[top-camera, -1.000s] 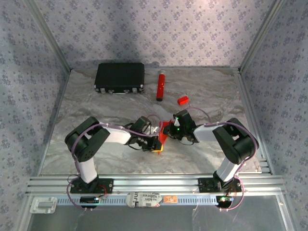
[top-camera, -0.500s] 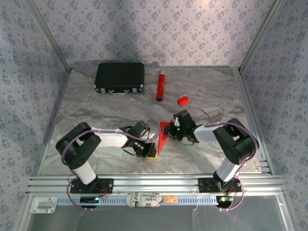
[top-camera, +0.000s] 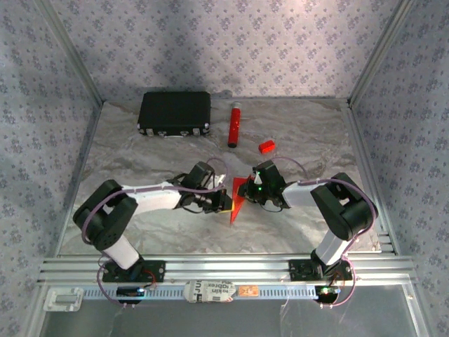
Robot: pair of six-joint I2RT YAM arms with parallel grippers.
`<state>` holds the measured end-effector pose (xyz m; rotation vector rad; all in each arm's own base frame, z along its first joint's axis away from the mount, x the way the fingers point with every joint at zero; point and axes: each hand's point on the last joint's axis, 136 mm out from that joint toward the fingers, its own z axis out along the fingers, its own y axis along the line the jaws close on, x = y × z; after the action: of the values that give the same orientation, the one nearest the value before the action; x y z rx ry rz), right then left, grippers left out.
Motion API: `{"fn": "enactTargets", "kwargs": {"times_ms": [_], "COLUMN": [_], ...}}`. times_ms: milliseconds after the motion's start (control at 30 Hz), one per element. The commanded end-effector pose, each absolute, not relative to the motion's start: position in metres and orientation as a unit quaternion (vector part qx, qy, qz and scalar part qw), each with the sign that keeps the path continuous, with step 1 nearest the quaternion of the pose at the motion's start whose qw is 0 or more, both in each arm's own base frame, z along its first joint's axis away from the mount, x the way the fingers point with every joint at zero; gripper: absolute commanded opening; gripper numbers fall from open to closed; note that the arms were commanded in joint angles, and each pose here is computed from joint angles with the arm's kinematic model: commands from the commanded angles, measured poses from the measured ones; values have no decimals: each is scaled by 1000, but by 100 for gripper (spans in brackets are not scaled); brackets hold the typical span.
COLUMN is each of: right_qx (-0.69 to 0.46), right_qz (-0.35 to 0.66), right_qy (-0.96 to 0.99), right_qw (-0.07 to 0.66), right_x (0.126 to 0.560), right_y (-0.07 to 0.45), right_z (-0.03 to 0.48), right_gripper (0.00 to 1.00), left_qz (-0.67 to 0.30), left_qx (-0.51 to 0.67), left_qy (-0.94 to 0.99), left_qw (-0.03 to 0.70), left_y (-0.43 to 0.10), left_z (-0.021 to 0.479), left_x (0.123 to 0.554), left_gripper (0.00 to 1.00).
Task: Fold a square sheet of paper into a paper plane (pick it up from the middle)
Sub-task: Fold the wing for the fifth time at the center of the table.
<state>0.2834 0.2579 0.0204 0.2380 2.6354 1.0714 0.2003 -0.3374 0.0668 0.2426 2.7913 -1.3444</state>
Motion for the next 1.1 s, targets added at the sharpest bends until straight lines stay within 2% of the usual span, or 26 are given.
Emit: {"fn": "enactTargets", "kwargs": {"times_ms": [0,267,500,633,800,1067], "right_qx": [112,115,115,119,102,75], "right_qz": [285,294,307,372,334,359], "right_qy": [947,944,940,914,925,914], "right_qw": [93,94,96,112,149,171], "right_x": [256,257,258,272,288,287], "right_y": [225,227,230,241,226,235], "right_z": [-23,-21,-17,7,39,63], "right_gripper": [13,13,14,15,15,16], "left_qz": [-446,-425,-373,-343,-317,-318], "left_qx": [70,57,50,46,59,72], "left_qy": [891,903,927,938,946,944], "left_qw": [36,23,-2,-22,-41,-51], "left_y": [-354,-359,-345,-329,-313,-311], "left_z": [73,45,10,-8,-22,-25], "left_x": [222,230,218,205,190,186], "left_gripper": [6,6,5,3,0,0]}}
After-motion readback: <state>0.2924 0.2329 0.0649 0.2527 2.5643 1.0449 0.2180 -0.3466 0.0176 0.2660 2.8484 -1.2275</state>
